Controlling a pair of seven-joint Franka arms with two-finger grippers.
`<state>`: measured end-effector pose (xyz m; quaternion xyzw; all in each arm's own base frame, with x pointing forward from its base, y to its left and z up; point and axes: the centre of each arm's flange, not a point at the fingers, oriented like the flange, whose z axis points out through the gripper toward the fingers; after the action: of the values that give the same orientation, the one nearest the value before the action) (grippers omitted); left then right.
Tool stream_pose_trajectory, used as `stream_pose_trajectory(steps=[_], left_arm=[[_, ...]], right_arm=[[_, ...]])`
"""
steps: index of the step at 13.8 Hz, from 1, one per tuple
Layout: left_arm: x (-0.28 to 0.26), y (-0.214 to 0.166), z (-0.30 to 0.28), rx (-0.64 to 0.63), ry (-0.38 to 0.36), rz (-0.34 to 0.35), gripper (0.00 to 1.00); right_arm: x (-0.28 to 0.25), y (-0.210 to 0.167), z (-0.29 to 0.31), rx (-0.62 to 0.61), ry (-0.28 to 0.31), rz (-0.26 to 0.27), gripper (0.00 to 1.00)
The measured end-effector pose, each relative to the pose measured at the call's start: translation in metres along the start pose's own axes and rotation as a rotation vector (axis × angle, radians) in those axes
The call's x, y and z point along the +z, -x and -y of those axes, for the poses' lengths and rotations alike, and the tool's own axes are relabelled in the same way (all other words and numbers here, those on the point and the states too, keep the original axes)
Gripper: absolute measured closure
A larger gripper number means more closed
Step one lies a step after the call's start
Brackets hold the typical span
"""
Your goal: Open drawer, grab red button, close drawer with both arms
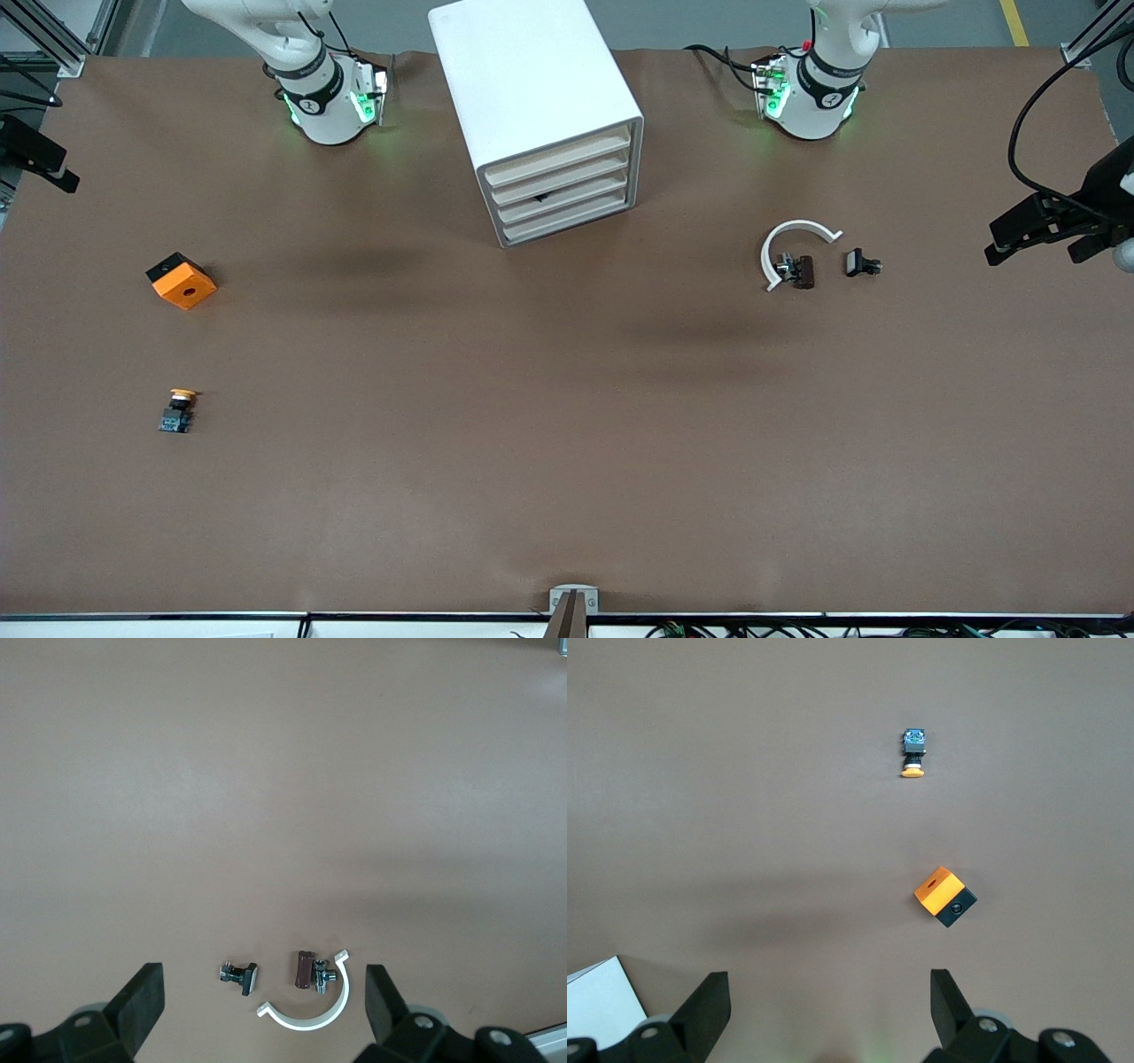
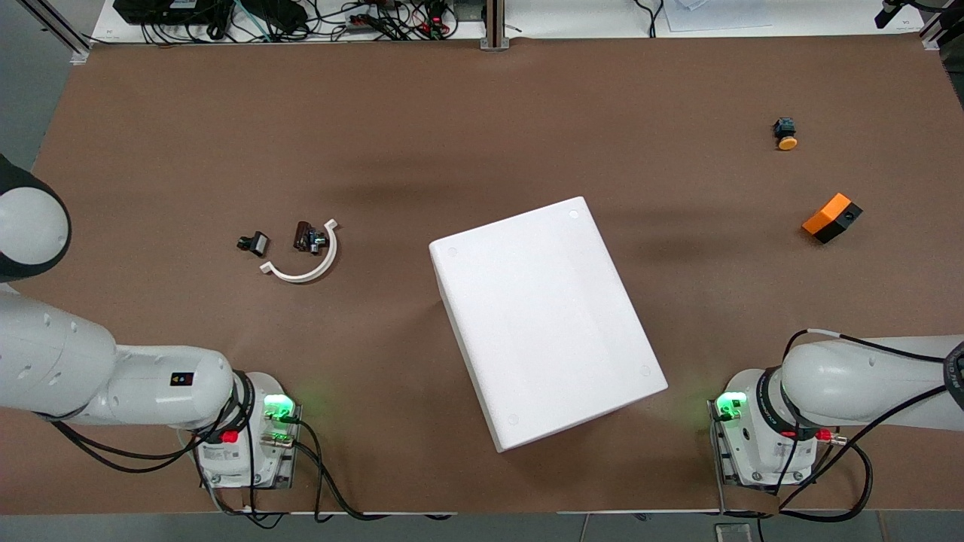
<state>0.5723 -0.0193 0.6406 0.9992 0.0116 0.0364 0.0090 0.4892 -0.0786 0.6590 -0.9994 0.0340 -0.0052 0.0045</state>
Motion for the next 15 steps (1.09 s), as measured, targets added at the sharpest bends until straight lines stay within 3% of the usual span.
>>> stream_pose_trajectory(steps=[7, 15], left_arm=[[0.009, -0.001, 0.001, -0.002, -0.001, 0.025, 0.0], [0.126, -0.036, -0.022, 0.03, -0.006, 0.217, 0.0]], right_arm=[[0.0, 0.0, 0.0, 0.001, 0.0, 0.0, 0.0], [0.0, 0.0, 0.0, 0.0, 0.0, 0.0, 0.0]])
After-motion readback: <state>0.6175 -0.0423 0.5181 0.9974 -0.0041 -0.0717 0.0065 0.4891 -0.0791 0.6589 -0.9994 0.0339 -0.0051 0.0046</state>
